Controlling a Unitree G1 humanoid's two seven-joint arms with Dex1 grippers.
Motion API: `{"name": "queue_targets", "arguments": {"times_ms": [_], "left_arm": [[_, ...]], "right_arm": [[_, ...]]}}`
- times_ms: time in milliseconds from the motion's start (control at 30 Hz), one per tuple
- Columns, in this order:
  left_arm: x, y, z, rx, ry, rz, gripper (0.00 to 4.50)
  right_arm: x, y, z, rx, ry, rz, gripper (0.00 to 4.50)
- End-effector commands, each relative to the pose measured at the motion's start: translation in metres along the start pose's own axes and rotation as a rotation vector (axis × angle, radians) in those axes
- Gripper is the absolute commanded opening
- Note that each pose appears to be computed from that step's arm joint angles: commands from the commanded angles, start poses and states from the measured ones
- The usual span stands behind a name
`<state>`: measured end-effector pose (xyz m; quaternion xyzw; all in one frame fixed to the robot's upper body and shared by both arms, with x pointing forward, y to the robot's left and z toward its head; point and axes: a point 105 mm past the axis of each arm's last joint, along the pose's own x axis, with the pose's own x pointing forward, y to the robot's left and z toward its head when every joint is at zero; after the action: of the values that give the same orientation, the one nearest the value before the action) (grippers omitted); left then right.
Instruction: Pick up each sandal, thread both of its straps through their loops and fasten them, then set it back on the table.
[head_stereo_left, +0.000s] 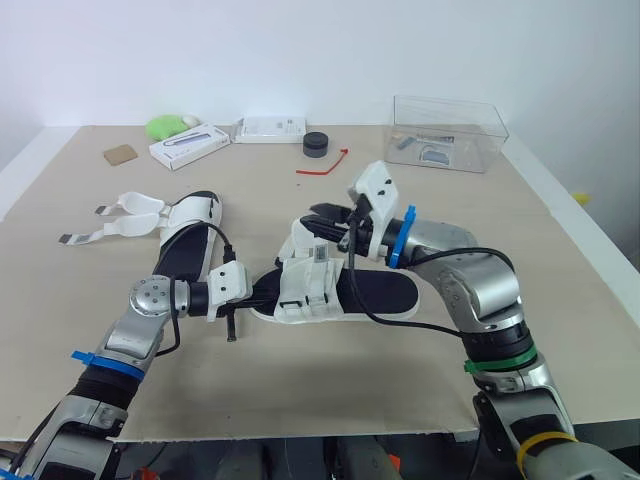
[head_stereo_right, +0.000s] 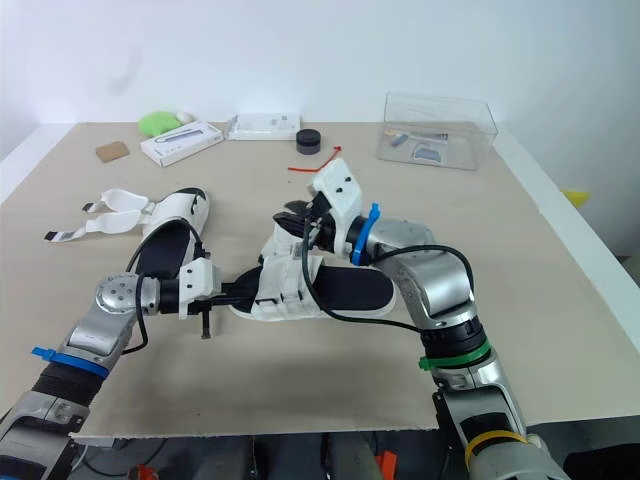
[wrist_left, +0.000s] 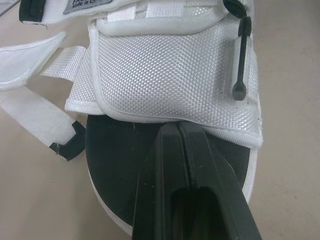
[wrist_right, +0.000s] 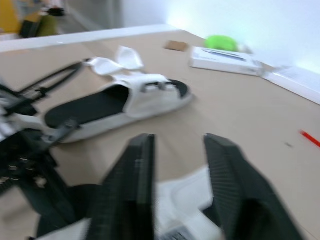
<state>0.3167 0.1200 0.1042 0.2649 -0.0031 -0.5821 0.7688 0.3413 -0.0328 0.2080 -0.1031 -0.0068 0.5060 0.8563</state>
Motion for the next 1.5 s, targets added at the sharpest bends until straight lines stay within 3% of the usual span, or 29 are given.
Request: {"name": "queue_targets", "arguments": {"times_ms": [33,167,367,633,933,1033,1133,1167,1200,1300,1500], "left_arm": [[0.002,-0.010,-0.018,-0.031,0.075,-0.040,0.00],[0.002,-0.010,-0.017,-0.026,0.077,-0.041,0.00],[0.002,-0.012,-0.018,-0.028,0.077,-0.040,0.00],[0.003,-0.012,-0.019,-0.008,0.086,-0.049,0.00],[0.004,-0.009,-0.016,-0.007,0.073,-0.052,0.00],[0.003,-0.009,-0.016,-0.006,0.073,-0.054,0.00],[0.003,-0.009,-0.016,-0.006,0.073,-0.056,0.00],[0.003,-0.009,-0.016,-0.006,0.073,-0.058,0.00],[0.003,-0.009,-0.016,-0.005,0.073,-0.059,0.00],[0.004,-0.009,-0.016,-0.003,0.072,-0.059,0.00],[0.002,-0.011,-0.015,0.000,0.074,-0.059,0.00]], "right_arm": [[0.004,-0.003,-0.025,0.022,0.105,0.051,0.09],[-0.002,-0.019,-0.053,0.056,0.258,0.033,0.09],[-0.011,-0.027,-0.066,0.068,0.362,0.022,0.09],[-0.020,-0.022,-0.078,0.089,0.436,0.039,0.09],[-0.018,-0.046,-0.076,0.010,0.431,-0.027,0.09],[-0.014,-0.059,-0.054,0.036,0.359,-0.054,1.03],[-0.005,-0.067,-0.034,0.067,0.294,-0.064,2.31],[-0.001,-0.068,-0.028,0.104,0.270,-0.066,2.82],[0.003,-0.069,-0.024,0.149,0.249,-0.066,3.66],[0.013,-0.070,-0.021,0.269,0.218,-0.067,4.36],[0.020,-0.087,-0.028,0.234,0.234,-0.143,4.36]]}}
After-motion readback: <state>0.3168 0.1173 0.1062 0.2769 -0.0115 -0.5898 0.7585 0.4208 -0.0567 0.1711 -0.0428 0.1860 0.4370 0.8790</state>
